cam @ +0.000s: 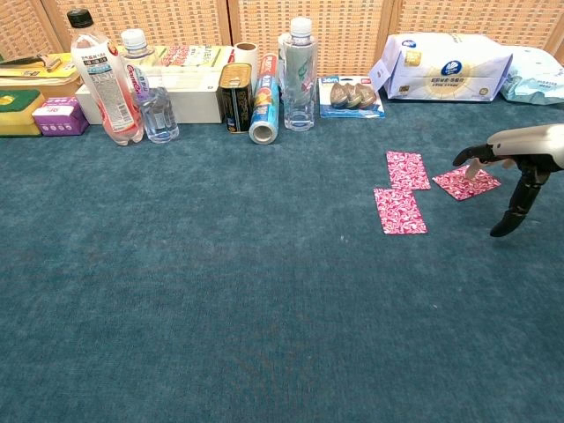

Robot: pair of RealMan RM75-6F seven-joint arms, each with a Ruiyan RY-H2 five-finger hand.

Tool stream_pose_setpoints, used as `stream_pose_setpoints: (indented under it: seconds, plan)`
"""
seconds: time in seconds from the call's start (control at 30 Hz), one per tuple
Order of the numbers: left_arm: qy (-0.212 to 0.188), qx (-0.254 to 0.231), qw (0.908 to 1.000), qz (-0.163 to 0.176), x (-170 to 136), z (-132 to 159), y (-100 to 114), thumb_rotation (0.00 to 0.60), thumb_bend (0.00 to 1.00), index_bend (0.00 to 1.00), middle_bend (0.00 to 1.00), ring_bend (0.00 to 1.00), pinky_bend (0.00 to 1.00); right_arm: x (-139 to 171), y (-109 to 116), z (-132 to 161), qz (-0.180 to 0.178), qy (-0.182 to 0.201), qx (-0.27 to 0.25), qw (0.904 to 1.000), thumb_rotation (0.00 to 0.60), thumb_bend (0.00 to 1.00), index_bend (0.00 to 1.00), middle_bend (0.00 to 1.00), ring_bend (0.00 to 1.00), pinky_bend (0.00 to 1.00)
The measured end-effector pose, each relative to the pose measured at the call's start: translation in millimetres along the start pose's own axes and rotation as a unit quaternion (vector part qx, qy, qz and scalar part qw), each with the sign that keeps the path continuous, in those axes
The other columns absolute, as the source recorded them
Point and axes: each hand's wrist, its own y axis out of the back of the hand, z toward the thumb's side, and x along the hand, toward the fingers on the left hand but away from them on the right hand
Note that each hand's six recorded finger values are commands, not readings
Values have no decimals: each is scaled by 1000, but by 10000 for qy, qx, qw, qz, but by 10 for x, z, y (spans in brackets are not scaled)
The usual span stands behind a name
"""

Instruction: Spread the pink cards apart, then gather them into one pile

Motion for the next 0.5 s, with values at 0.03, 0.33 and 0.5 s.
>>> stream_pose_setpoints:
  seconds: [0.03, 0.33, 0.5]
  plan:
    - [1, -1, 10000, -3, 1, -1, 0, 600, 18, 0, 0, 0, 0, -9, -3, 4, 8, -4, -13, 10000, 600, 0, 31, 121, 0, 0]
    - [-11, -13, 10000, 5, -7, 1, 5, 600, 18, 0, 0, 0, 0, 7, -62, -5, 158, -23, 94, 9998, 600, 0, 30, 145, 0, 7]
    - [-4, -13, 10000, -2, -2, -1, 2, 600, 18, 0, 0, 0, 0, 72, -105, -16, 251, 28, 277, 9993, 600, 0, 30, 155, 0, 37]
